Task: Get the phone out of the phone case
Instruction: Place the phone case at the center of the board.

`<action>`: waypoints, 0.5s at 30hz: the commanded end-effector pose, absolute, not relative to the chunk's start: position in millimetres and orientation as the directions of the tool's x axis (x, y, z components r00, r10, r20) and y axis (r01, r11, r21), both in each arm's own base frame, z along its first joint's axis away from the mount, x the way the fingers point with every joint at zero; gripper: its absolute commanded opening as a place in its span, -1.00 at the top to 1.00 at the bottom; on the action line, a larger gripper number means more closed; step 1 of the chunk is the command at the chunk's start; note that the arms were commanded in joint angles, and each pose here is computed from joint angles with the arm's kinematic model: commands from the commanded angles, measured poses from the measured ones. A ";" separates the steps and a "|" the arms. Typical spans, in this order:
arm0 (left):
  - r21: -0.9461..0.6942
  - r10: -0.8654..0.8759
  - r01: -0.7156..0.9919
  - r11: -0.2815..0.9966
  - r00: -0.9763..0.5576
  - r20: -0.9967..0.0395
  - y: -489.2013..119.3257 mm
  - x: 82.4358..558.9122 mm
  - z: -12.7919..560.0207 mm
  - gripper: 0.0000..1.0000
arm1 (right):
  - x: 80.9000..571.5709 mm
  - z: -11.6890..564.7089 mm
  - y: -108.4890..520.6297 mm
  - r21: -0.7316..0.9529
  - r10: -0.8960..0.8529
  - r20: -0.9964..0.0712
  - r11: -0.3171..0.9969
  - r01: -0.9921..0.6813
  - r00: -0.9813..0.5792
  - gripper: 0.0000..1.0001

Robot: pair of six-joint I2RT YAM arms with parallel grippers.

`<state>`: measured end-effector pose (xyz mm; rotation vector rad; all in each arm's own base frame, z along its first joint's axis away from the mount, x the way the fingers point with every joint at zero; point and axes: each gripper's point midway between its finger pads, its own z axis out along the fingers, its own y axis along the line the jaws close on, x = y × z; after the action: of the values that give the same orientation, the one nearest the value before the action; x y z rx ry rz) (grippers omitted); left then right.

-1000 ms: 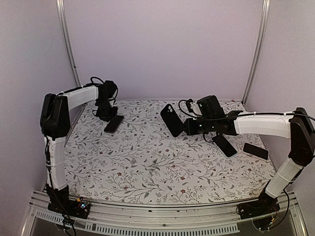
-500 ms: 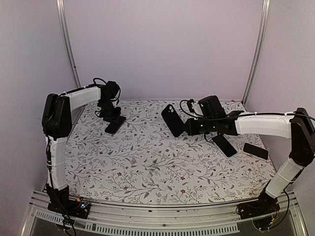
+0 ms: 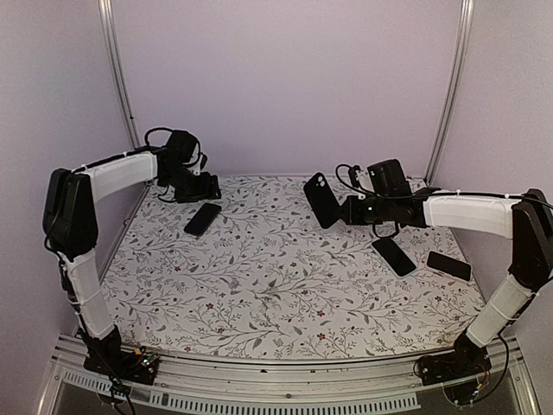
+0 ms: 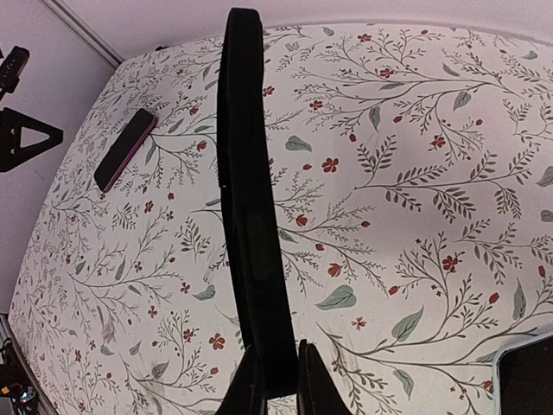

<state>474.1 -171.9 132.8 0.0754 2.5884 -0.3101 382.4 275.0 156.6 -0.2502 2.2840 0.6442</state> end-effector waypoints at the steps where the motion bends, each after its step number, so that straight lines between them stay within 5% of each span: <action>1: -0.314 -0.012 0.219 0.924 -0.803 -0.596 -204.4 467.8 163.0 -0.71 | 394.8 171.3 260.5 0.437 0.078 -0.700 0.833 -0.340 -0.710 1.00; 6: -0.364 -0.004 0.285 0.887 -0.782 -0.624 -223.4 453.1 174.4 -0.95 | 414.8 162.2 239.8 0.509 0.143 -0.648 0.812 -0.285 -0.748 1.00; 15: -0.443 -0.035 0.344 0.828 -0.757 -0.653 -234.0 427.5 191.5 -0.99 | 440.4 129.8 204.5 0.683 0.285 -0.496 0.712 -0.166 -0.820 1.00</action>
<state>434.0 -224.5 164.9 0.2021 2.4281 -0.6359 429.1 206.7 131.0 0.0344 2.3547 0.8356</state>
